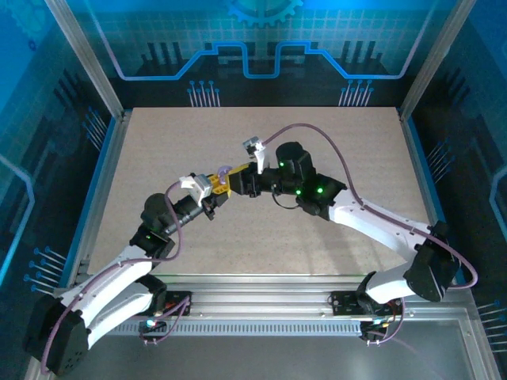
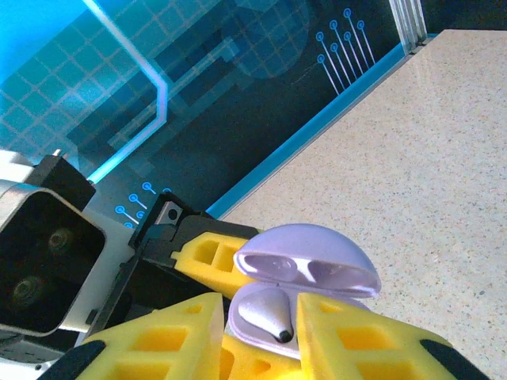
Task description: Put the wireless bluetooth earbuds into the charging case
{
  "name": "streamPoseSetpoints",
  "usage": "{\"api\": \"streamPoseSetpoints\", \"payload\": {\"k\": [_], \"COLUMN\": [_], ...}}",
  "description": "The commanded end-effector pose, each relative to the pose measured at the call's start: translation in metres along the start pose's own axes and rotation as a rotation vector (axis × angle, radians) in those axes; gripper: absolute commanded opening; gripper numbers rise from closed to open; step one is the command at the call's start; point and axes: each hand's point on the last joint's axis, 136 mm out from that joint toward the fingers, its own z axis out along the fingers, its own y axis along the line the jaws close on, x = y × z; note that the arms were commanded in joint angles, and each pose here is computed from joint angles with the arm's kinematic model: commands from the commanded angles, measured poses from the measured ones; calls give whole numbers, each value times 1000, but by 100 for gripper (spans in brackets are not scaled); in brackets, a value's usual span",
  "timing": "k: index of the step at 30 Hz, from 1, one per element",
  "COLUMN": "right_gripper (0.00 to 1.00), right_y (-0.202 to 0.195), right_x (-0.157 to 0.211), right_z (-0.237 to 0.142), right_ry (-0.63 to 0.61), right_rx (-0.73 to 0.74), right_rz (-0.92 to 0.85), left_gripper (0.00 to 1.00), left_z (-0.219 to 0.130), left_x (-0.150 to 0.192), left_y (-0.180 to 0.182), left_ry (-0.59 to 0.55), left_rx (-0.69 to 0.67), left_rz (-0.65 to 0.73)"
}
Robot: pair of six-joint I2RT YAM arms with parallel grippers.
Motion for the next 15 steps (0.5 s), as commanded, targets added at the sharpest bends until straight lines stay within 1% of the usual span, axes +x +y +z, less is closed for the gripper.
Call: {"api": "streamPoseSetpoints", "payload": {"k": [1,6,9,15], "right_gripper": [31,31,31,30], "right_y": [18,18,12,-28], "right_x": [-15,-24,-26,-19], "right_z": [-16,-30,-39,-50], "right_ry": [-29,-38,-25,92], "right_rx": [-17,6,50,229], "right_rz": [-51,-74,-81,-29], "left_gripper": [18,18,18,18], "left_z": [-2,-2,-3,-5], "left_x": [-12,-11,-11,-11], "left_y": [1,3,3,5], "left_ry": [-47,-42,-40,-35], "left_rx": [-17,-24,-29,-44], "left_rz": [17,11,10,11]}}
